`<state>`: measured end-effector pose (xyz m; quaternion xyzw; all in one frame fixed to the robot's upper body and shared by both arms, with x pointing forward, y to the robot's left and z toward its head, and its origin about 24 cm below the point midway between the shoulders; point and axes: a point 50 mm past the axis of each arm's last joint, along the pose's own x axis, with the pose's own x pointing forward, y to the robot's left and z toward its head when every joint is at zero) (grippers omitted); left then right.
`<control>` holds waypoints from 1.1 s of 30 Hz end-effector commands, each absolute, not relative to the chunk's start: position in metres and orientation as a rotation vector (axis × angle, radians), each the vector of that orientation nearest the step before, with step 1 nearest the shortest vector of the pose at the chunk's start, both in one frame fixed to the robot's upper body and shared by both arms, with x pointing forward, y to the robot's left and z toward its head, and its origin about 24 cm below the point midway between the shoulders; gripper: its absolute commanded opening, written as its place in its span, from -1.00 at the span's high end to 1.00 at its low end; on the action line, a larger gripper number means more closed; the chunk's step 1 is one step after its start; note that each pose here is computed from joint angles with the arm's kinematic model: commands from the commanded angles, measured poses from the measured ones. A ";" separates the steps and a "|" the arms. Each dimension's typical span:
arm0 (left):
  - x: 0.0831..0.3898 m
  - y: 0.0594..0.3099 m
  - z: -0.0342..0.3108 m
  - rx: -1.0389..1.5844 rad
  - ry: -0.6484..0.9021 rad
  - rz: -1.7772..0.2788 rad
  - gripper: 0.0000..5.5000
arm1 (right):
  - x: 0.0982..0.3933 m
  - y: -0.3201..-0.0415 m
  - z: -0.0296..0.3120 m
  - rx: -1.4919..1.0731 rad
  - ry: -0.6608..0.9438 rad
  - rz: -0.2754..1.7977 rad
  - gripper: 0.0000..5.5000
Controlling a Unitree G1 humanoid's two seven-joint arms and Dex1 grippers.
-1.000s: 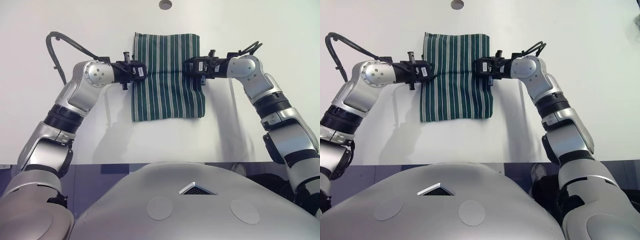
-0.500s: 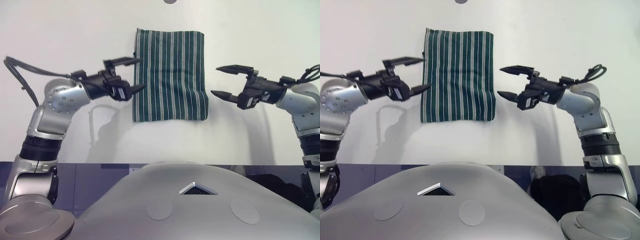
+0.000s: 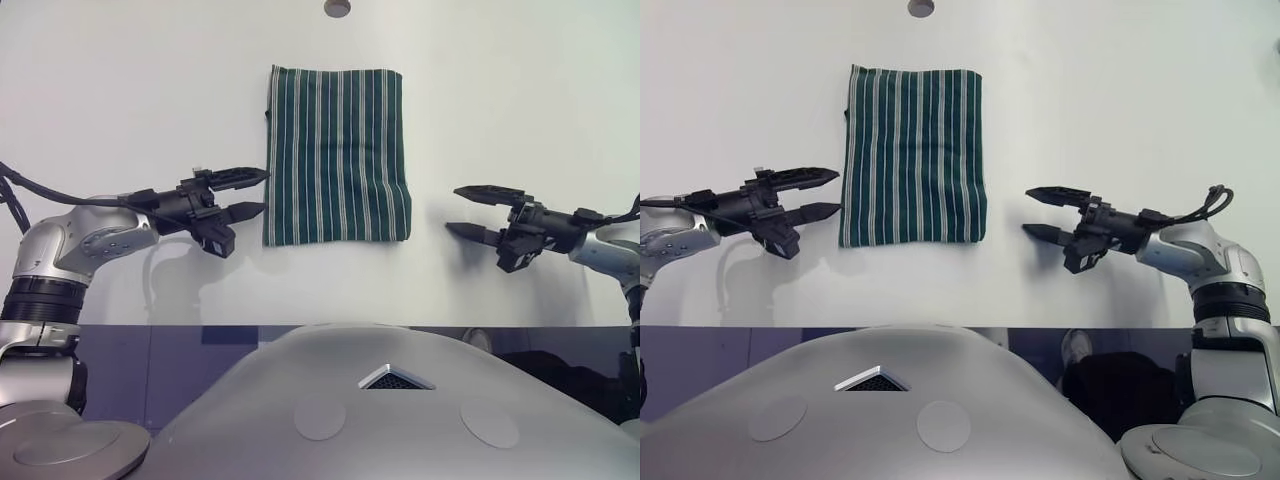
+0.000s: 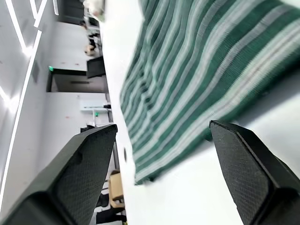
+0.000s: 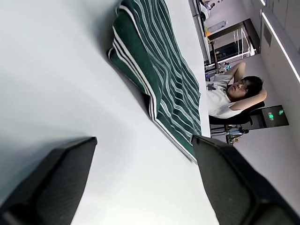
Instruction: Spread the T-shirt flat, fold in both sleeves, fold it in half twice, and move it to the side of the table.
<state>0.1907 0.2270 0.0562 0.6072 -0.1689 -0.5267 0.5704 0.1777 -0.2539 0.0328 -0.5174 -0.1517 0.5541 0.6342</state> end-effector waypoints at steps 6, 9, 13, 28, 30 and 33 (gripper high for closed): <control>0.175 0.225 0.027 1.460 -0.206 -1.448 -0.32 | 0.175 -0.235 0.019 -1.221 -0.272 1.391 -0.37; 0.174 0.204 0.022 1.417 -0.256 -1.499 -0.32 | 0.177 -0.225 0.013 -1.236 -0.255 1.440 -0.37; 0.178 0.186 0.013 1.390 -0.270 -1.516 -0.32 | 0.186 -0.208 0.007 -1.256 -0.266 1.503 -0.37; 0.172 0.182 -0.005 1.317 -0.196 -1.595 0.55 | 0.191 -0.196 0.000 -1.248 -0.287 1.580 0.64; 0.173 0.182 -0.006 1.315 -0.183 -1.596 0.64 | 0.191 -0.195 -0.001 -1.241 -0.287 1.577 0.78; 0.174 0.183 -0.006 1.314 -0.172 -1.602 0.74 | 0.192 -0.193 0.000 -1.235 -0.287 1.569 0.92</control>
